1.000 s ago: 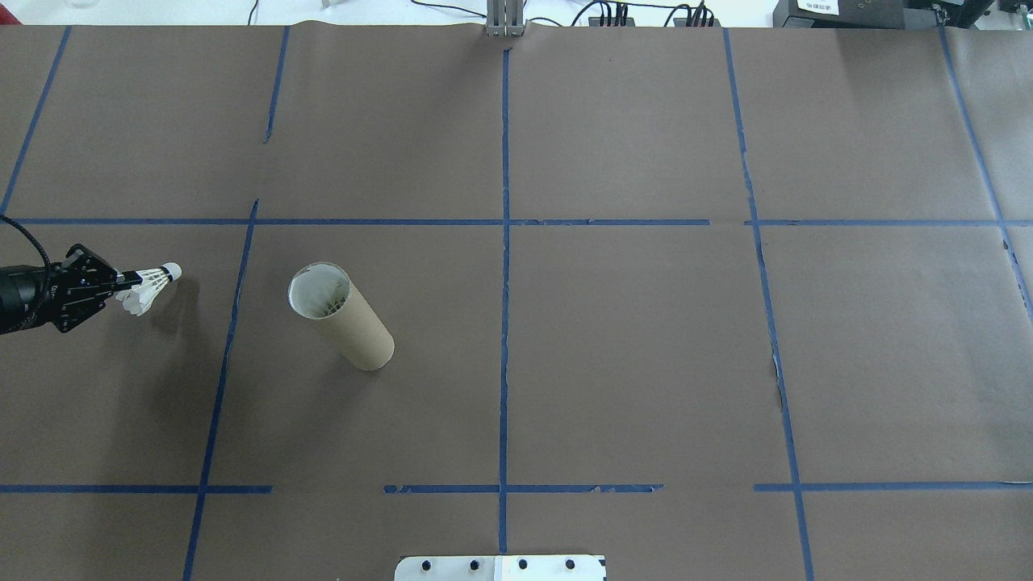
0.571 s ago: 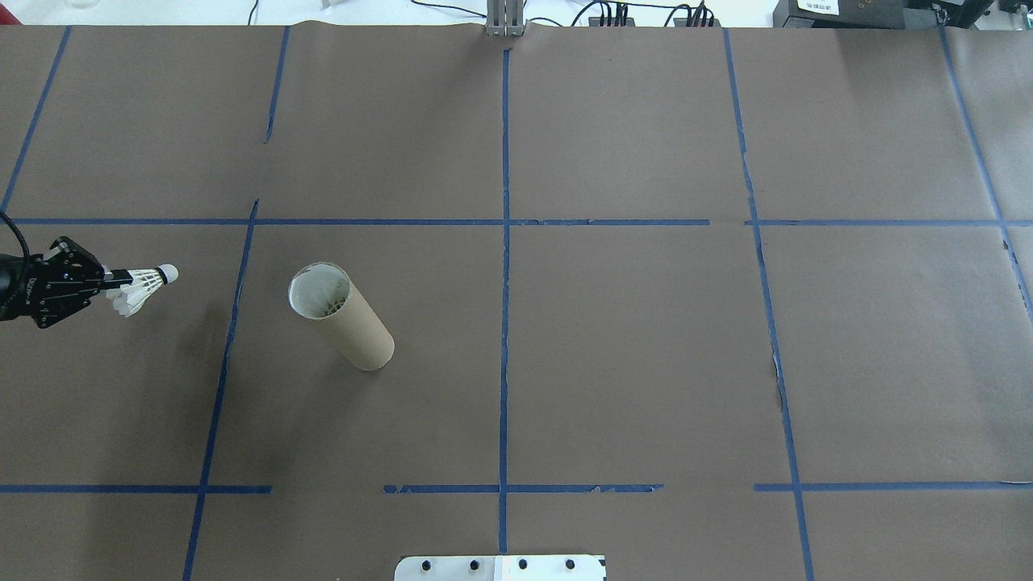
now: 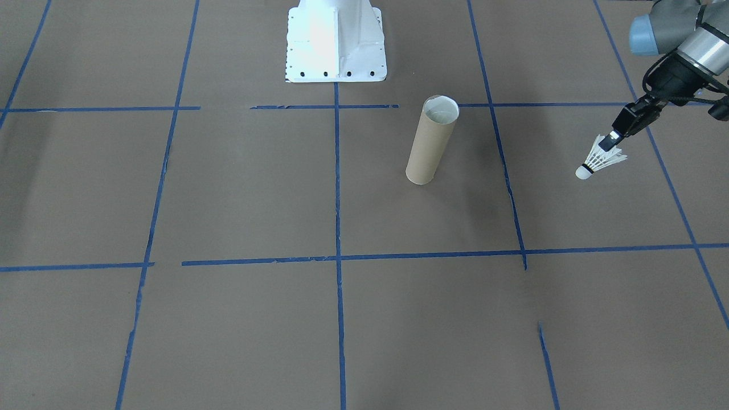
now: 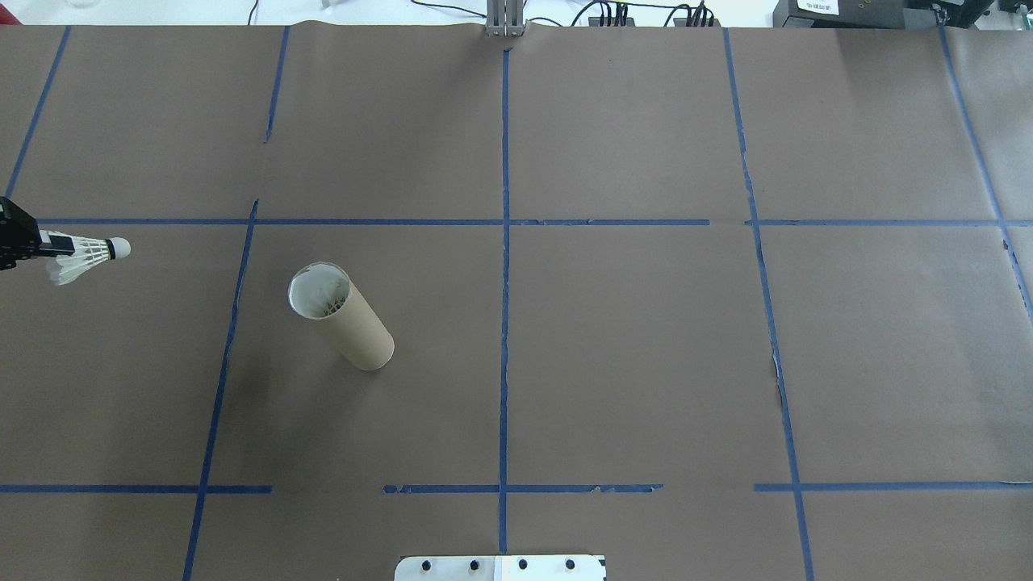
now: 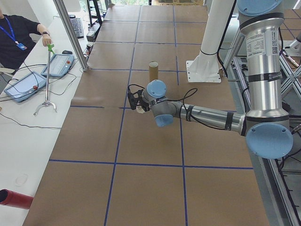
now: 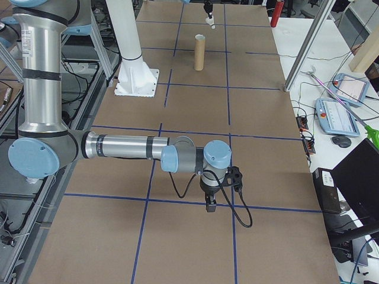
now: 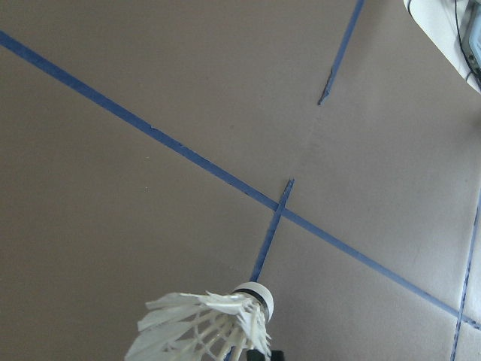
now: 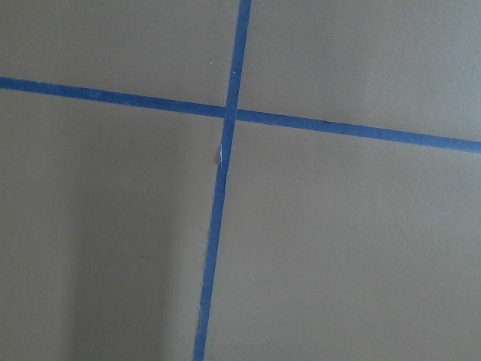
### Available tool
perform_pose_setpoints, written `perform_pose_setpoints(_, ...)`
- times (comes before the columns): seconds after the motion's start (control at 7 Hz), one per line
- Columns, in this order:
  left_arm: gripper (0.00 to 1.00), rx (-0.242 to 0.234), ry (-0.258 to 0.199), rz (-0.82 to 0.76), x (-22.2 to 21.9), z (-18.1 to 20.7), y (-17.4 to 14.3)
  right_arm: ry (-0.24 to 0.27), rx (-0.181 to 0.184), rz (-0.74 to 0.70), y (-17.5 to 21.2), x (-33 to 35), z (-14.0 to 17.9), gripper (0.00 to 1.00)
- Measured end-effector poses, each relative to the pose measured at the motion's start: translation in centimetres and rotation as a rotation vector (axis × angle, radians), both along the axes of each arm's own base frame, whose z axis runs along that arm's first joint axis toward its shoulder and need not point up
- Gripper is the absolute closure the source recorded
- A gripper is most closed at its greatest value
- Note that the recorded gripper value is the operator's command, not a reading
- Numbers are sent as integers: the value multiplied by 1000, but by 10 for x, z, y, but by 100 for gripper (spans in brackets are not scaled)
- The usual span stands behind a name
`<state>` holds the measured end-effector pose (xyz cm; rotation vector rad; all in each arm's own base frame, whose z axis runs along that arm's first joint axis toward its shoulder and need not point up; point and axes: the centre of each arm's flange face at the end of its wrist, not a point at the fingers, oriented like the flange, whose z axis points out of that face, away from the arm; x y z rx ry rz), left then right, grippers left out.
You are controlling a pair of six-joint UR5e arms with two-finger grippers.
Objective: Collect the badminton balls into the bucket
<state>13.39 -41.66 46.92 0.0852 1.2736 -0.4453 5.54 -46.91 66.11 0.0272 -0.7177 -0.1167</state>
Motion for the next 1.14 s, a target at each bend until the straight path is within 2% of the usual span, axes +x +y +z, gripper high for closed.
perform_pose_setpoints(0.29, 100, 62, -71, 59, -6, -37, 5, 0, 1, 0, 0, 0, 0, 0)
perform_pose_setpoints(0.43, 100, 68, -106, 81, -8, -59, 8, 0, 1, 0, 0, 0, 0, 0)
perform_pose_setpoints(0.86, 100, 42, -161, 117, 6, -134, 8, 0, 1, 0, 0, 0, 0, 0)
perform_pose_setpoints(1.14, 100, 25, -234, 119, 37, -188, 2, 0, 0, 0, 0, 0, 0, 0)
